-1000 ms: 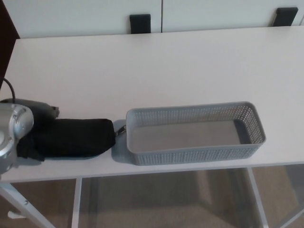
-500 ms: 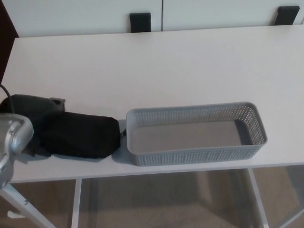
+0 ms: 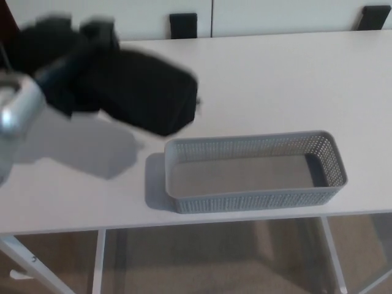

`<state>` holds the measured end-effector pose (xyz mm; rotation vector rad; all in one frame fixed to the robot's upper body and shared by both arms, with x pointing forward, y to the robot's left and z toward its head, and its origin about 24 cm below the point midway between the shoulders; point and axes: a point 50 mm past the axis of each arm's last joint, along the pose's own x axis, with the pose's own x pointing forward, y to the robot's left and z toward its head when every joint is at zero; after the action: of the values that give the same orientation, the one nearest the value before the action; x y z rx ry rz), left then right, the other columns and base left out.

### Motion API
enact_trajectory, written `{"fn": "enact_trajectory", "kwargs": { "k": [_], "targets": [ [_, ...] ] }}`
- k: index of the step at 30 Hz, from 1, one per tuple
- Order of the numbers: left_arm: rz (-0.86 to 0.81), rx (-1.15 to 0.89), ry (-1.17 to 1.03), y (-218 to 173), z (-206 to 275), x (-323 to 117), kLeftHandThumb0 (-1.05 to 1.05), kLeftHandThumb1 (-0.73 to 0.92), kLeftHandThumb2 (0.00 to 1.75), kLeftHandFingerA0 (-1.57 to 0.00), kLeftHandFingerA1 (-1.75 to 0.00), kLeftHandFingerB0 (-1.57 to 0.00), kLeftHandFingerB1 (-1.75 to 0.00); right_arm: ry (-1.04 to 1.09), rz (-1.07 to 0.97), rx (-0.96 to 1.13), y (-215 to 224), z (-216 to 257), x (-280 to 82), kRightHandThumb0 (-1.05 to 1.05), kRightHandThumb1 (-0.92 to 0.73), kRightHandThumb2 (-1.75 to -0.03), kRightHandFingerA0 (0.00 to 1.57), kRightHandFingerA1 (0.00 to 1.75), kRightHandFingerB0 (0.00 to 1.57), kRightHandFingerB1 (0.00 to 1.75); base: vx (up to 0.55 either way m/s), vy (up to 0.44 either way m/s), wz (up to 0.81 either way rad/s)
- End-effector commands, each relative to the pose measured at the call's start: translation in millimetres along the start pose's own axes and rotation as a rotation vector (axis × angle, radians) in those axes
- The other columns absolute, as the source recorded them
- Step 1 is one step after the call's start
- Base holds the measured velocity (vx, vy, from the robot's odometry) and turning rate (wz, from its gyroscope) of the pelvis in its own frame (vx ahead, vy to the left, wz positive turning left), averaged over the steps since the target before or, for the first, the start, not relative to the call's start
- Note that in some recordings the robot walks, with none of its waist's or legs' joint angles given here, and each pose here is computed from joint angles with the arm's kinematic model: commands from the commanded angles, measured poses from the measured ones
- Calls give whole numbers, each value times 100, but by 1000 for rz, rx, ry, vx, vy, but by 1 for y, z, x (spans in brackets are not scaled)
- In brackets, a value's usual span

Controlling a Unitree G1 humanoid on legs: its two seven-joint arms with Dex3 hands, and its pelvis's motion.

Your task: The robot walk towards a table in front and pick up a black pencil case on the left hand side and put the pencil case into a small container on the right hand side

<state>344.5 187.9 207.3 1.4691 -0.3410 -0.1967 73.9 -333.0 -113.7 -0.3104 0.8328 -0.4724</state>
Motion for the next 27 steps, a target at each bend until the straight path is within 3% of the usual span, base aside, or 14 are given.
{"fn": "enact_trajectory", "kwargs": {
  "k": [1,5,13,20,23,27],
  "targets": [
    [-1,-28,5,21,-3,3,-8,64,53,-66,-175,-43,-175,0,-13,-6,-7,0,0,-44,-44,-72,65,62,37,49,0,0,0],
    [22,16,11,45,1,10,-8,63,54,-68,-175,-45,-175,7,-18,-22,-7,1,1,-45,-44,-73,68,64,38,49,0,0,0],
    [30,26,-58,52,26,18,-11,60,55,-69,-175,-44,-170,11,-8,-20,-5,2,2,-44,-45,-72,67,62,37,48,0,0,0],
    [-144,-66,-79,39,71,33,-12,64,51,-61,-175,-43,-161,4,-10,-11,-4,2,2,-42,-45,-73,64,62,37,49,0,0,0],
    [-332,-307,-130,17,100,45,-10,61,55,-66,-175,-45,-170,-9,-6,-5,-3,4,2,-44,-44,-74,67,63,37,49,0,0,0],
    [-388,-322,-138,9,109,50,-15,61,56,-69,-175,-50,-169,-4,-8,-9,-6,6,4,-45,-45,-73,65,62,38,49,0,0,0]
  ]
}}
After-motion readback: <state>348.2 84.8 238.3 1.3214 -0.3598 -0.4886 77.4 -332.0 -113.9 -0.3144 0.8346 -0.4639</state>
